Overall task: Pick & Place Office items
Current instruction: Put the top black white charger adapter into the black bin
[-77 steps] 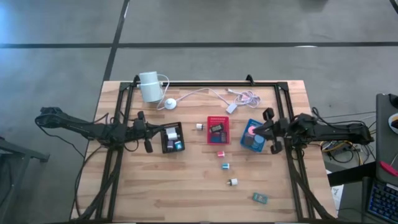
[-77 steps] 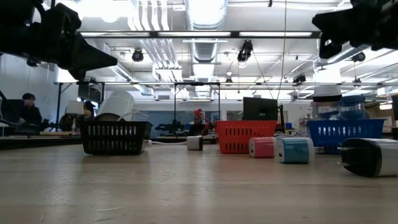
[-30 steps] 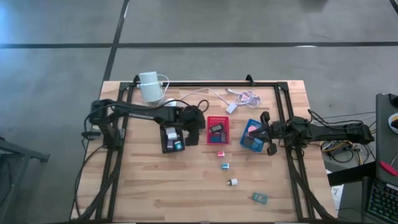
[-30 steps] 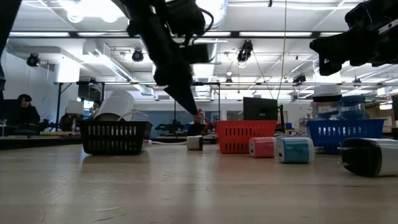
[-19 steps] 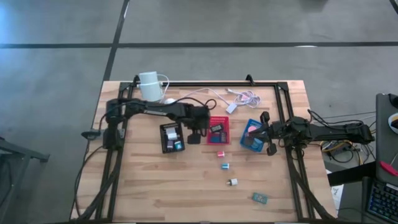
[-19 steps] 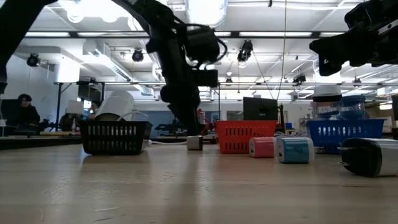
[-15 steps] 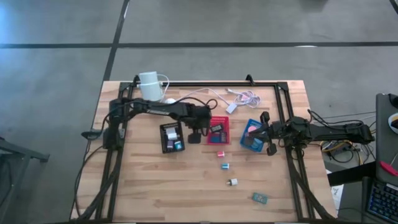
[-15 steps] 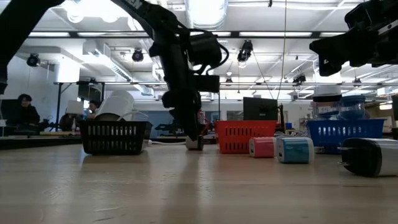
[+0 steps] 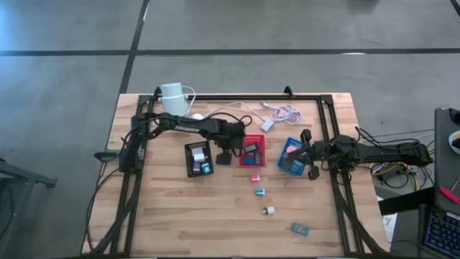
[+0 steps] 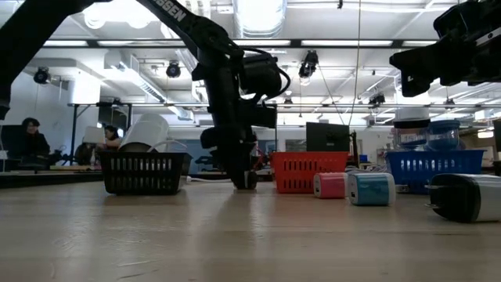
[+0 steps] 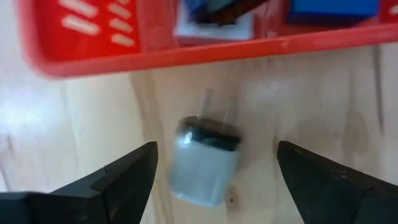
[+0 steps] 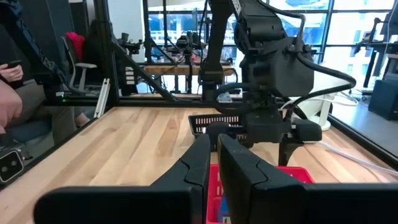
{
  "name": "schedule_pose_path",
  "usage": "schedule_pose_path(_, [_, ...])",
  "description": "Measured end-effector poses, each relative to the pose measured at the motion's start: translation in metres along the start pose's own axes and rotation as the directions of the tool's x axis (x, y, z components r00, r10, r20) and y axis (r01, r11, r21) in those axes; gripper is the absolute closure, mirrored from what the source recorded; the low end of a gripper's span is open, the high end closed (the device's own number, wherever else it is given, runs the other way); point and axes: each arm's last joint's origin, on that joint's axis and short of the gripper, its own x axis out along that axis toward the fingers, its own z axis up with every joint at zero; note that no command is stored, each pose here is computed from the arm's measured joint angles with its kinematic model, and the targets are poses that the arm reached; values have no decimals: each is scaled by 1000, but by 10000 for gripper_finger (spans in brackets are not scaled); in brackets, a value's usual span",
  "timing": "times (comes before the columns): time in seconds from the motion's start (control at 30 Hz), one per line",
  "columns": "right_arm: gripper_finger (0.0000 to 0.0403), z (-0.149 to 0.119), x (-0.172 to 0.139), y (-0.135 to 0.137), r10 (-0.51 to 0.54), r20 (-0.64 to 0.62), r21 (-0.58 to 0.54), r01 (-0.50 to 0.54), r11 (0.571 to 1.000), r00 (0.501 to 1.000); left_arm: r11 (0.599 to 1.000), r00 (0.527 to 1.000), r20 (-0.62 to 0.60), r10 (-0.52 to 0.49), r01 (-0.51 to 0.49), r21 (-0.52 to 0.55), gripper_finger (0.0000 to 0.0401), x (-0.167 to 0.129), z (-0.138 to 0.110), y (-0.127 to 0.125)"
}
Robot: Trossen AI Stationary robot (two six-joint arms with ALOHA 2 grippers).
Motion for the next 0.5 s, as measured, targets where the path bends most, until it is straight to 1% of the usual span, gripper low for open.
schedule_pose_path(0.13, [374, 0, 0, 0, 0, -2, -1, 0, 1000, 1000, 998, 1000, 0, -2, 2, 64, 73, 0, 0, 0])
schedule_pose_path(0.23, [374, 0, 0, 0, 0, -2, -7, 0, 1000, 1000, 996, 1000, 0, 0, 0, 85, 95, 0, 0, 0])
schedule_pose_path(0.37, [374, 0, 0, 0, 0, -4, -7, 0, 1000, 1000, 997, 1000, -5, -5, 5, 83, 151, 0, 0, -1])
schedule_pose_path(0.5, [374, 0, 0, 0, 0, -5, -7, 0, 1000, 1000, 996, 1000, -7, -5, 5, 84, 230, 0, -1, -1])
